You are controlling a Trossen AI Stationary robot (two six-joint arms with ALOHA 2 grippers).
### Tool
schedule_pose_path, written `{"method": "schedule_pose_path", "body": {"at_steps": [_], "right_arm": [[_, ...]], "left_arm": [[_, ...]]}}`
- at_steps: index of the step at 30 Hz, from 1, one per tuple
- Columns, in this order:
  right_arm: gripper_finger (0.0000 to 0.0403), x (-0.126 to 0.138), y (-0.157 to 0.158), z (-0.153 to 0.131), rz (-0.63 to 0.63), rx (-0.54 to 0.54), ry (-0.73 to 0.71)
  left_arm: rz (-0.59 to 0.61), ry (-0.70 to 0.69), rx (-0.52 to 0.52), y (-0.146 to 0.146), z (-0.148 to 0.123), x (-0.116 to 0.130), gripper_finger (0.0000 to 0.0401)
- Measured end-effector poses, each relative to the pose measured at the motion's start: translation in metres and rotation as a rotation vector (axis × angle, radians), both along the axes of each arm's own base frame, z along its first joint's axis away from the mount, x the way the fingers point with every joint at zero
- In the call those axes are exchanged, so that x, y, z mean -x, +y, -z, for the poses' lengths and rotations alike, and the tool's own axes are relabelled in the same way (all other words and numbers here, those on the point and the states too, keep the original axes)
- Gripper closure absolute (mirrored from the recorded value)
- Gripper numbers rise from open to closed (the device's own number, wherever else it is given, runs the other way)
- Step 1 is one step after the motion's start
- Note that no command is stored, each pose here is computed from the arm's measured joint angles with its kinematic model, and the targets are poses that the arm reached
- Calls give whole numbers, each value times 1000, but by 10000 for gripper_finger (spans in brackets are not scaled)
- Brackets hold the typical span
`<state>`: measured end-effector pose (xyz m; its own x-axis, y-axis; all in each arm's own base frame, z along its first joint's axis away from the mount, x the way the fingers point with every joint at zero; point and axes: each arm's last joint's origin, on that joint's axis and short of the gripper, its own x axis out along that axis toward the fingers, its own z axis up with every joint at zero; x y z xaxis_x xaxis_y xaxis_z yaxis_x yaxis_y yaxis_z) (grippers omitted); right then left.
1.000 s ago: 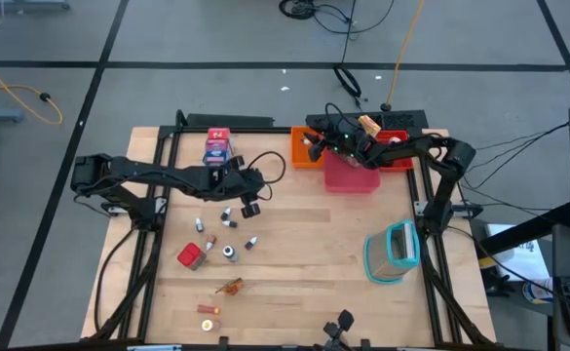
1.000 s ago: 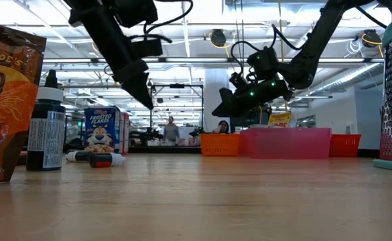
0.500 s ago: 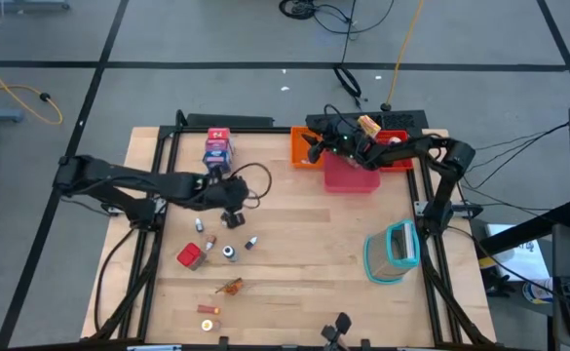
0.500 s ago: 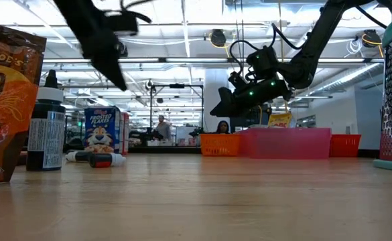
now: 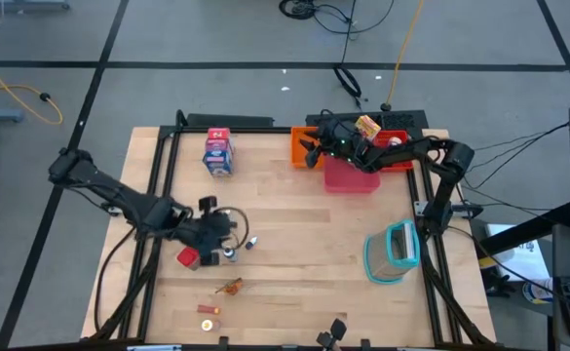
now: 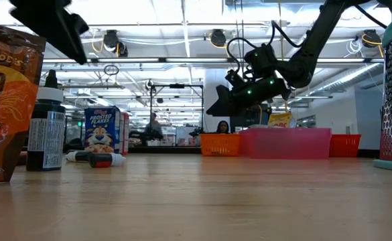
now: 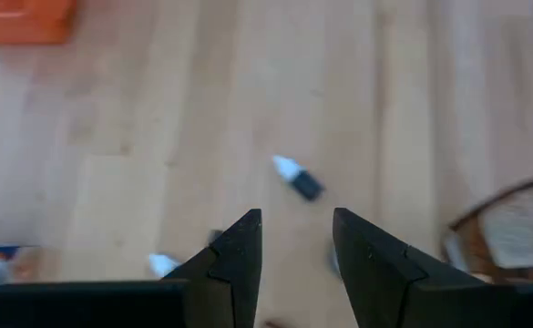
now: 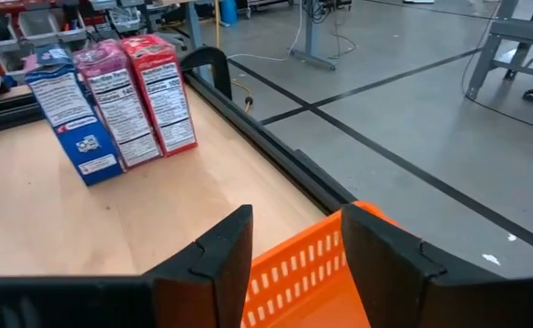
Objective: Pick & Place Kitchen Items
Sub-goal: Put the large black food coloring bottle into the orange bin
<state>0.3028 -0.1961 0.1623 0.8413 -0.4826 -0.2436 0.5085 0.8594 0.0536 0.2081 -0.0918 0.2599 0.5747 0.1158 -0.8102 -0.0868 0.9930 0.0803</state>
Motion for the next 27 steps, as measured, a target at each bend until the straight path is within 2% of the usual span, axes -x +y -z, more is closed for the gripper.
{"method": "schedule_pose_path", "body": {"at_steps": [7,14,27], "right_arm": [[241,-1,2,0,-6,1,-2],[242,-1,2,0,-6,0,-1],[241,-1,2,0,-6,0,-1]], "left_arm": [[-10,-75,38,-22,-2,7,265],[-37,-98,73,-30,-3,11,265],[-96,8,26,-41,27,-3,261]]}}
